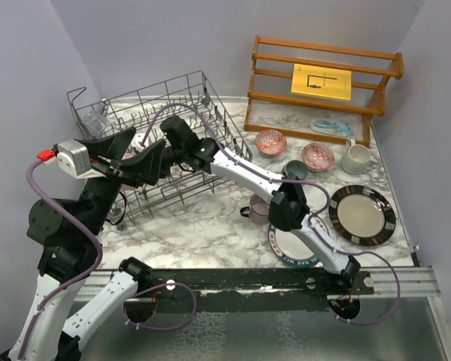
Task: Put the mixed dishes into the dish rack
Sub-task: Turn the cup upside down in the dish rack.
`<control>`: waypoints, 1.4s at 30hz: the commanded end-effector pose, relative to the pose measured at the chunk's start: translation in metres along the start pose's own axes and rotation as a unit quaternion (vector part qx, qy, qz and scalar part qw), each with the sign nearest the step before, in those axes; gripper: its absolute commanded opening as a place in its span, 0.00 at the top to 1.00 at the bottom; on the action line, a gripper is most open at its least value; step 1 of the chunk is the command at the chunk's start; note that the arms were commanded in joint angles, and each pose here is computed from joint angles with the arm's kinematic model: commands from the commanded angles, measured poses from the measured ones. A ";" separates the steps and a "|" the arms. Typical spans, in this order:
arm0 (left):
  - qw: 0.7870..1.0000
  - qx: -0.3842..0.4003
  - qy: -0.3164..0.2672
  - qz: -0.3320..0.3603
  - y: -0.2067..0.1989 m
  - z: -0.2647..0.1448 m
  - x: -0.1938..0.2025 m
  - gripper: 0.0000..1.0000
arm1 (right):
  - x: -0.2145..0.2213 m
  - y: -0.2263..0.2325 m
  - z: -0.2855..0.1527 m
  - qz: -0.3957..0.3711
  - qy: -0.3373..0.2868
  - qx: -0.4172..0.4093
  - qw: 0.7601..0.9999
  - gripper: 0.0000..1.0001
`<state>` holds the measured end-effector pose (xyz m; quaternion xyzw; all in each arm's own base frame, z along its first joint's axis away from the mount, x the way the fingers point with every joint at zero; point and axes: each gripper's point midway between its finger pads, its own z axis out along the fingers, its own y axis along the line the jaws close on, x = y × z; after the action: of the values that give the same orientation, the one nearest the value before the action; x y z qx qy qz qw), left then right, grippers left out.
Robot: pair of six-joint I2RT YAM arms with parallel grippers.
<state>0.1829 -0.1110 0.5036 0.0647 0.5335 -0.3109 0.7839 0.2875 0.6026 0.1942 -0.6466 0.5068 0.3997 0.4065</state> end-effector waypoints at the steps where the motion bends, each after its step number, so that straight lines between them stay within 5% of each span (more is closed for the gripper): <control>1: 1.000 0.012 -0.011 0.007 -0.004 -0.003 -0.006 0.18 | -0.040 -0.004 0.008 -0.082 -0.054 0.008 0.995 0.98; 20: 1.000 0.015 -0.006 0.004 -0.003 -0.006 0.006 0.18 | -0.013 0.017 0.054 -0.110 -0.051 -0.011 0.993 0.94; 42: 1.000 0.011 -0.008 0.004 -0.001 -0.010 0.006 0.18 | 0.013 0.021 0.064 -0.104 -0.024 -0.009 0.994 0.75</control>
<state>0.1834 -0.1125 0.4863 0.0688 0.5401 -0.3103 0.7793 0.2643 0.6425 0.1382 -0.6930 0.4516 0.3746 0.4188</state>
